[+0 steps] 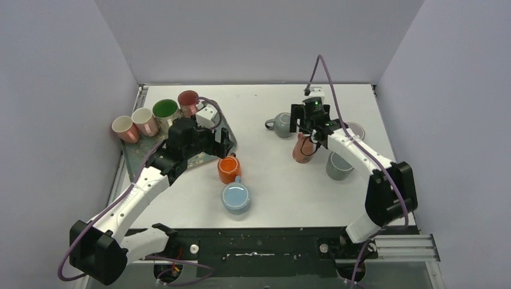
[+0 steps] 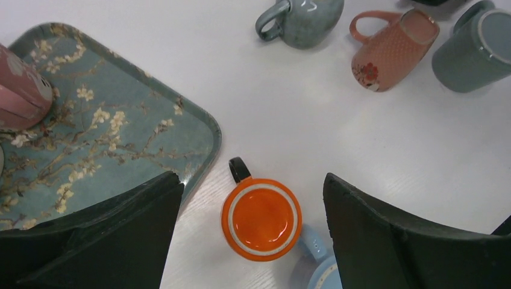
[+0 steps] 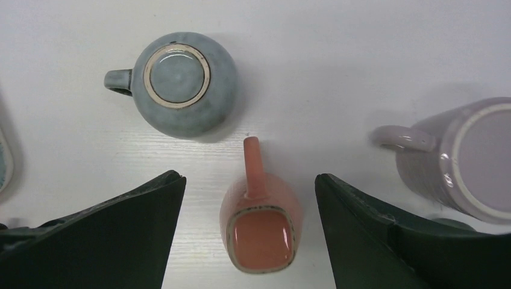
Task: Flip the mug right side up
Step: Turn over the cup at the center of the board.
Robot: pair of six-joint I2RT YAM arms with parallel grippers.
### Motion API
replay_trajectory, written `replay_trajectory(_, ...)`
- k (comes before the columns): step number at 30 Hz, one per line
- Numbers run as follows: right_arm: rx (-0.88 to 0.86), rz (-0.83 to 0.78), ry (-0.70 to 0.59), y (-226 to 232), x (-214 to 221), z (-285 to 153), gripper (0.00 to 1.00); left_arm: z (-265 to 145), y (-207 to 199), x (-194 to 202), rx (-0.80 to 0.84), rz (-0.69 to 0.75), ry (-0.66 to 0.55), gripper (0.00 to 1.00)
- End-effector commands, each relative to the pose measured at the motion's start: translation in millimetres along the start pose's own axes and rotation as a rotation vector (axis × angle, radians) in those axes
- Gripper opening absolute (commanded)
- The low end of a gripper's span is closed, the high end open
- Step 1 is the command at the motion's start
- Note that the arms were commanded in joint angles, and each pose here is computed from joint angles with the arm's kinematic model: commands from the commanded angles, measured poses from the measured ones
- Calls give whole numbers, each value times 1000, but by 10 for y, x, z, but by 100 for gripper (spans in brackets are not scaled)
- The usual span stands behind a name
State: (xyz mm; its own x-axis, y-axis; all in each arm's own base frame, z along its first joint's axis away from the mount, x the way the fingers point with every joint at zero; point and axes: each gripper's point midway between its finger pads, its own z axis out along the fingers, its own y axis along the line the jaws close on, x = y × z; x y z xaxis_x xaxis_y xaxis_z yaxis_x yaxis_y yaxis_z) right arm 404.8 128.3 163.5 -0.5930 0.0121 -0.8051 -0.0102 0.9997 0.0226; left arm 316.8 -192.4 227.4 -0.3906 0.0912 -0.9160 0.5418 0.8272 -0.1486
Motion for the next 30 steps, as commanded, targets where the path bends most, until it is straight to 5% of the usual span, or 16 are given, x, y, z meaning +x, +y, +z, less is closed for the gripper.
replay_trajectory(1,-70,-46,171,44,211,263,81,-51,47,13,-21,10,-25,85)
replay_trajectory(9,-224,-95,397,278,722,370,76,-96,52,27,-17,51,-19,85)
replay_trajectory(18,-308,-223,420,639,958,28,81,-84,145,110,-59,81,0,85)
replay_trajectory(30,-327,-254,437,651,1014,-77,32,-114,295,123,-137,112,1,85)
